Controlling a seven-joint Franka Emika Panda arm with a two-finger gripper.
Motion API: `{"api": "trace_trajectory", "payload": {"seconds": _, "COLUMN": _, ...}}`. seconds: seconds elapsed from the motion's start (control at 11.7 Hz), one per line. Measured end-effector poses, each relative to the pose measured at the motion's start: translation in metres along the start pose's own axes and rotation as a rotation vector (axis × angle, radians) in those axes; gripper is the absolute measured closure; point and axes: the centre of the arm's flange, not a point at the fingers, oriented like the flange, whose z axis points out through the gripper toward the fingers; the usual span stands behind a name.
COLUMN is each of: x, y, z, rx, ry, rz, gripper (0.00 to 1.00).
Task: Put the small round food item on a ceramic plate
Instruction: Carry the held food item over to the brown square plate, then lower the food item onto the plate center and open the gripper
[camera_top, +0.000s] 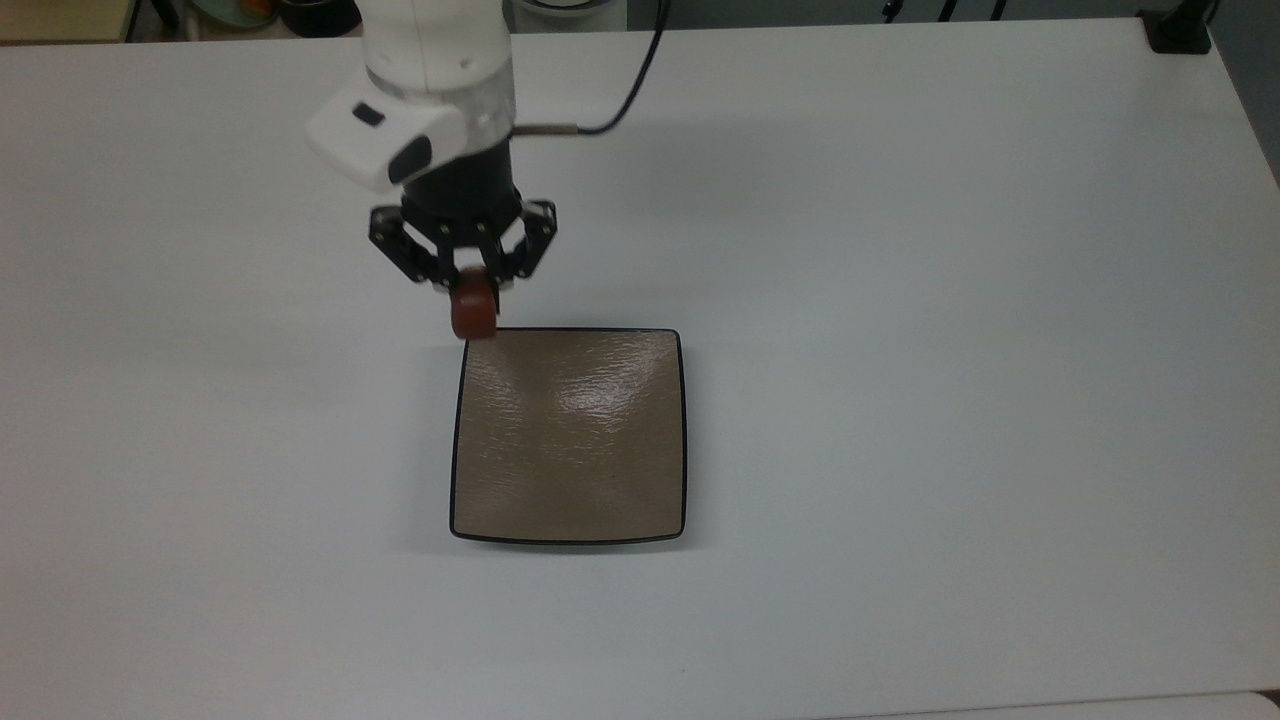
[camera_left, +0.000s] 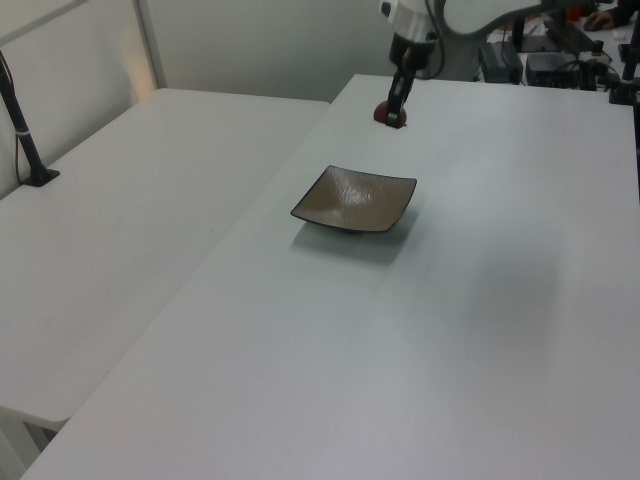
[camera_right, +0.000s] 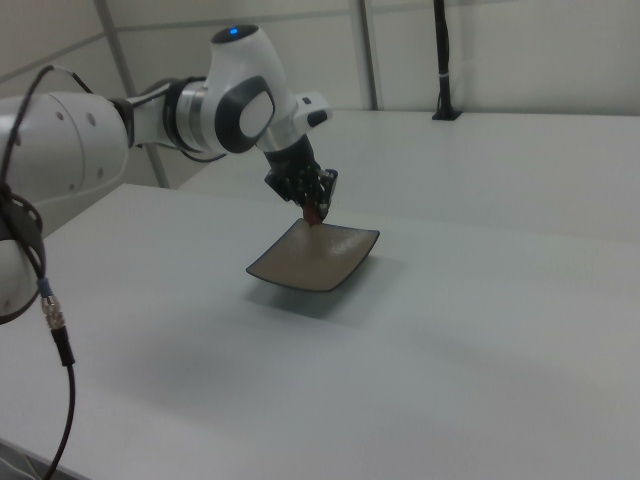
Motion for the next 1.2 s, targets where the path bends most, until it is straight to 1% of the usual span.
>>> {"api": "trace_trajectory", "payload": {"seconds": 0.26, "x": 0.01, "y": -0.027, "z": 0.05, "rx": 0.011, "ry": 0.026, "rz": 0.023, "gripper": 0.72}}
{"api": "trace_trajectory", "payload": {"seconds": 0.6, "x": 0.012, "y": -0.06, "z": 0.106, "rx": 0.025, "ry": 0.022, "rz": 0.014, "gripper": 0.72}}
{"api": "trace_trajectory", "payload": {"seconds": 0.94, "x": 0.009, "y": -0.069, "z": 0.155, "rx": 0.03, "ry": 0.037, "rz": 0.021, "gripper": 0.7}}
{"api": "trace_trajectory", "payload": {"seconds": 1.03, "x": 0.009, "y": -0.071, "z": 0.163, "rx": 0.031, "ry": 0.041, "rz": 0.021, "gripper": 0.69}}
{"api": "trace_trajectory", "payload": {"seconds": 1.11, "x": 0.008, "y": -0.072, "z": 0.171, "rx": 0.032, "ry": 0.048, "rz": 0.02, "gripper": 0.66}}
{"api": "trace_trajectory", "payload": {"seconds": 1.2, "x": 0.008, "y": -0.073, "z": 0.172, "rx": 0.032, "ry": 0.053, "rz": 0.02, "gripper": 0.65}}
